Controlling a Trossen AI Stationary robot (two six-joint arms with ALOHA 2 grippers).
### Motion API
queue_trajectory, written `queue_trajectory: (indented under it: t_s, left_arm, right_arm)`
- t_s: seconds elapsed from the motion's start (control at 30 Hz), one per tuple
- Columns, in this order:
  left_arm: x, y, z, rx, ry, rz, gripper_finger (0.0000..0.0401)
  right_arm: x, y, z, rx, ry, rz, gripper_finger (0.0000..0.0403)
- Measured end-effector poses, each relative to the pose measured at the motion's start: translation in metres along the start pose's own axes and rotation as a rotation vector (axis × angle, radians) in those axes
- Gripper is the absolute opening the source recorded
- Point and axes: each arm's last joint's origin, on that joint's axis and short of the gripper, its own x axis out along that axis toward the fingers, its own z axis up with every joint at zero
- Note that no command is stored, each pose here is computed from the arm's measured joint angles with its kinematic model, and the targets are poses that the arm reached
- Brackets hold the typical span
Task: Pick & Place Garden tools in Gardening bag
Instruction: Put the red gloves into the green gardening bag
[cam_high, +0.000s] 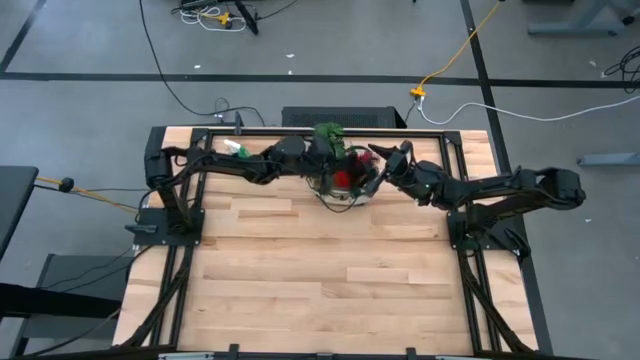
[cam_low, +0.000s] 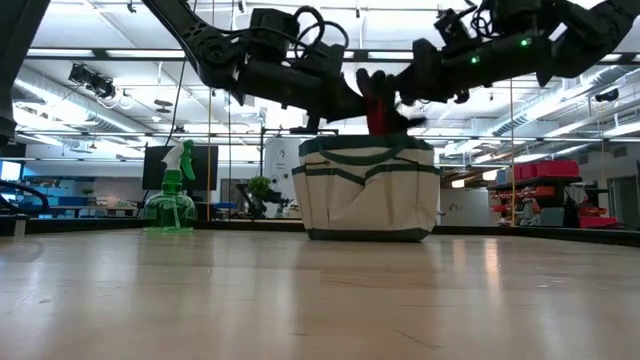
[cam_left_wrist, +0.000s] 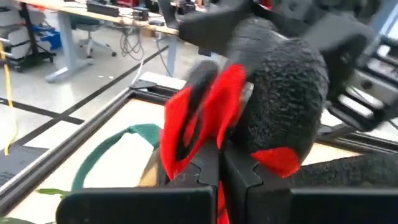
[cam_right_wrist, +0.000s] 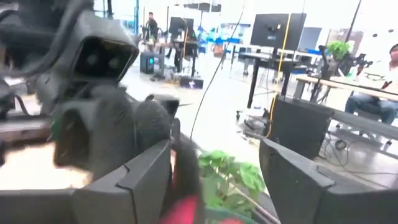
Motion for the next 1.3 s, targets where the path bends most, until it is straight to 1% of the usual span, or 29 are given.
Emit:
queue_trajectory:
  t_s: [0.27,0.37,0.4,0.53,0.7,0.83,1.3]
  left_arm:
    - [0.002,-0.012,-0.004,0.014,0.014,0.002,0.0005]
    - [0.007,-0.014,-0.011,0.014,0.009,0.014,0.0005]
    - [0.009,-0.013,-0.013,0.009,-0.012,0.016,0.0005]
    - [0.022,-0.009,-0.013,-0.019,-0.034,0.000,0.0005]
    - [0.040,-0.007,-0.030,-0.026,0.053,0.012,0.0005]
    - [0.047,-0.005,-0.042,-0.037,0.118,0.028,0.0005]
    - [0.047,-0.004,-0.046,-0.070,0.160,0.016,0.0005]
  right_arm:
    - [-0.007,-0.001,0.010,0.014,-0.039,0.010,0.0247]
    - [-0.008,-0.001,0.011,0.001,-0.045,0.012,0.0247]
    - [-0.008,-0.001,0.012,0.003,-0.049,0.012,0.0247]
    - [-0.009,-0.002,0.013,0.005,-0.053,0.010,0.0247]
    - [-0.009,-0.002,0.012,-0.002,-0.039,0.011,0.0247]
    - [-0.009,-0.002,0.011,-0.008,-0.035,0.011,0.0247]
    - [-0.009,-0.002,0.011,-0.008,-0.027,0.012,0.0247]
